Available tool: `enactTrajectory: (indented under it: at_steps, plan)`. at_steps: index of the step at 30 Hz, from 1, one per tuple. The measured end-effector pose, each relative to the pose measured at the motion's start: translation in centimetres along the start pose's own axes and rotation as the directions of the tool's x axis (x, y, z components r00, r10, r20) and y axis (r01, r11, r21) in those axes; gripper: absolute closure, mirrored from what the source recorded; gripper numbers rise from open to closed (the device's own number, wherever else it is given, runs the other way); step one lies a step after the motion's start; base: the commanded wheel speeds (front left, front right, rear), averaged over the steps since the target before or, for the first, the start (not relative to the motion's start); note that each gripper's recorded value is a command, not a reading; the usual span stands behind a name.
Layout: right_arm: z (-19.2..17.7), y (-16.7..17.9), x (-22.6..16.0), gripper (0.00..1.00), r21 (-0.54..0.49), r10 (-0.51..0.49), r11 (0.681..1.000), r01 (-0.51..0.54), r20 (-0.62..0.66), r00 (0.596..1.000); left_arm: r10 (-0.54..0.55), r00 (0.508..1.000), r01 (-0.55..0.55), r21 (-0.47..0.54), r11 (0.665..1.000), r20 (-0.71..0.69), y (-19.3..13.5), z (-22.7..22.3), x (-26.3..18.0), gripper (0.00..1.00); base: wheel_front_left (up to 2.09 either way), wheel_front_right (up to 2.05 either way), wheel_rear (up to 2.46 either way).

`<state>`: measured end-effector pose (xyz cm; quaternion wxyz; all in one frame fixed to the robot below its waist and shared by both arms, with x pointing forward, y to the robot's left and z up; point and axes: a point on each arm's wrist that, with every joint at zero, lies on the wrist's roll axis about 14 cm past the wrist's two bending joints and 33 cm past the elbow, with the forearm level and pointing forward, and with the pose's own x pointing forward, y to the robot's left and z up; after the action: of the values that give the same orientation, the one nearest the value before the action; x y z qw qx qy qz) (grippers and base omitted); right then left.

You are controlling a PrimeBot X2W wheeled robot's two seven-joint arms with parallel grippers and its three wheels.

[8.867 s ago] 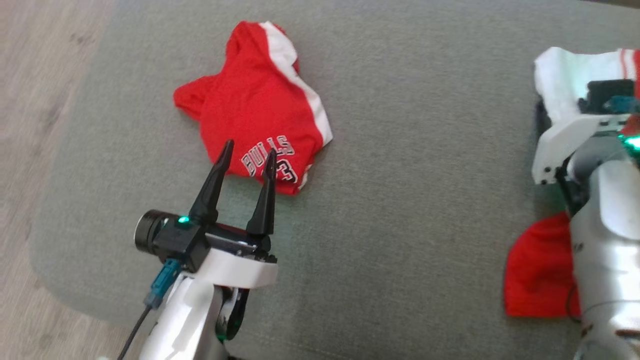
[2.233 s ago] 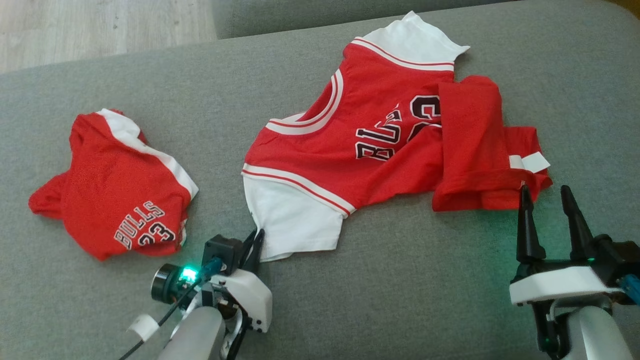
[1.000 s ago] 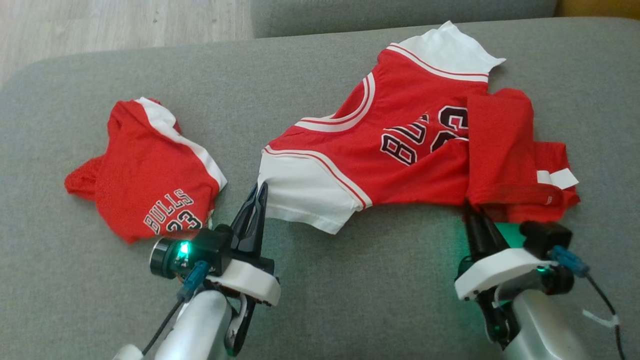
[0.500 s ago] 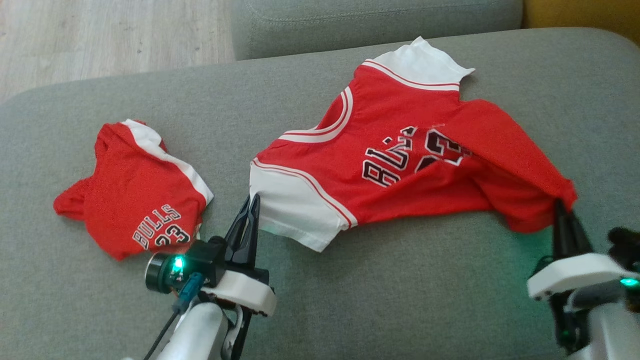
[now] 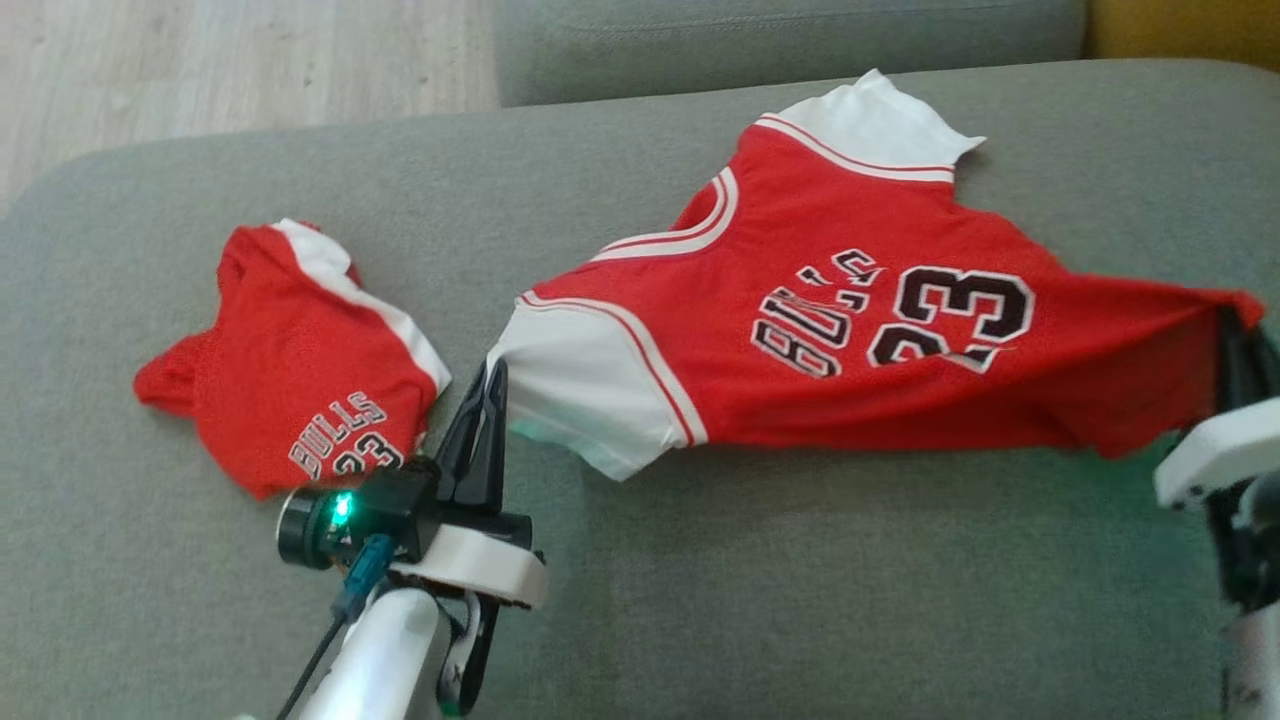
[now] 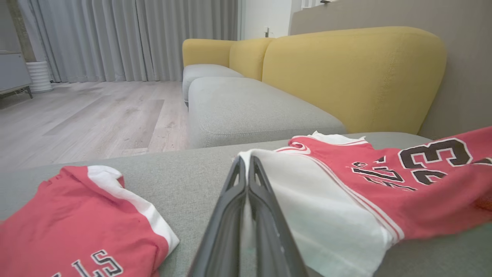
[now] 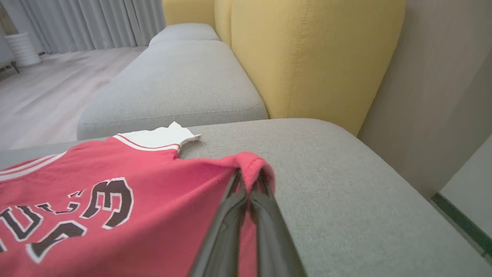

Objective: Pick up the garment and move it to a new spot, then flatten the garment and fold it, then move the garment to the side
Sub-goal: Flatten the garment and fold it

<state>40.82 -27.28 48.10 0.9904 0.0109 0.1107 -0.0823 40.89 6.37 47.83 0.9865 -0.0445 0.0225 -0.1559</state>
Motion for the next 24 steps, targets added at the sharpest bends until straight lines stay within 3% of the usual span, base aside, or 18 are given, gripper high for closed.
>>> enactTrajectory:
  at_steps: [6, 16, 17, 19, 20, 23, 24]
  plan:
    - [0.0, -0.5, 2.7, 1.0, -0.119, -0.011, 0.993, 0.004, -0.057, 0.998, 0.037, 0.999, -0.038, 0.011, 0.999, 0.021, 1.4, 0.5, 0.0, 1.0, 0.0, 0.0, 0.0]
    - [-1.1, 2.7, 7.8, 1.0, -0.233, 0.057, 0.968, -0.09, -0.146, 0.988, 0.08, 0.997, -0.08, 0.019, 0.997, 0.006, 3.4, -0.2, 0.0, 1.0, 0.0, 0.0, 0.0]
    - [-0.9, 3.1, 8.3, 0.0, -0.246, 0.069, 0.964, -0.101, -0.138, 0.988, 0.077, 0.997, -0.077, 0.022, 0.997, 0.003, 3.5, -0.3, 0.1, 1.0, 0.0, 0.0, 0.0]
    - [-0.8, 3.8, 9.3, 0.0, -0.271, 0.084, 0.955, -0.119, -0.135, 0.987, 0.076, 0.997, -0.076, 0.023, 0.997, -0.005, 3.6, -0.5, 0.3, 1.0, 0.0, 0.0, 0.0]
    - [-0.7, 4.0, 9.7, 0.0, -0.287, 0.087, 0.95, -0.123, -0.132, 0.987, 0.073, 0.997, -0.073, 0.029, 0.997, -0.011, 3.6, -0.8, 0.3, 0.88, 0.0, 0.0, 0.0]
    - [0.2, 4.3, 10.3, 0.0, -0.303, 0.099, 0.945, -0.122, -0.089, 0.991, 0.07, 0.997, -0.069, 0.035, 0.997, -0.025, 3.6, -1.2, 0.4, 0.03, 0.0, 0.0, 0.0]
    - [0.7, 4.4, 10.4, 0.0, -0.309, 0.104, 0.944, -0.12, -0.068, 0.992, 0.068, 0.997, -0.067, 0.036, 0.997, -0.028, 3.6, -1.2, 0.4, 0.0, 0.0, 0.0, 0.0]
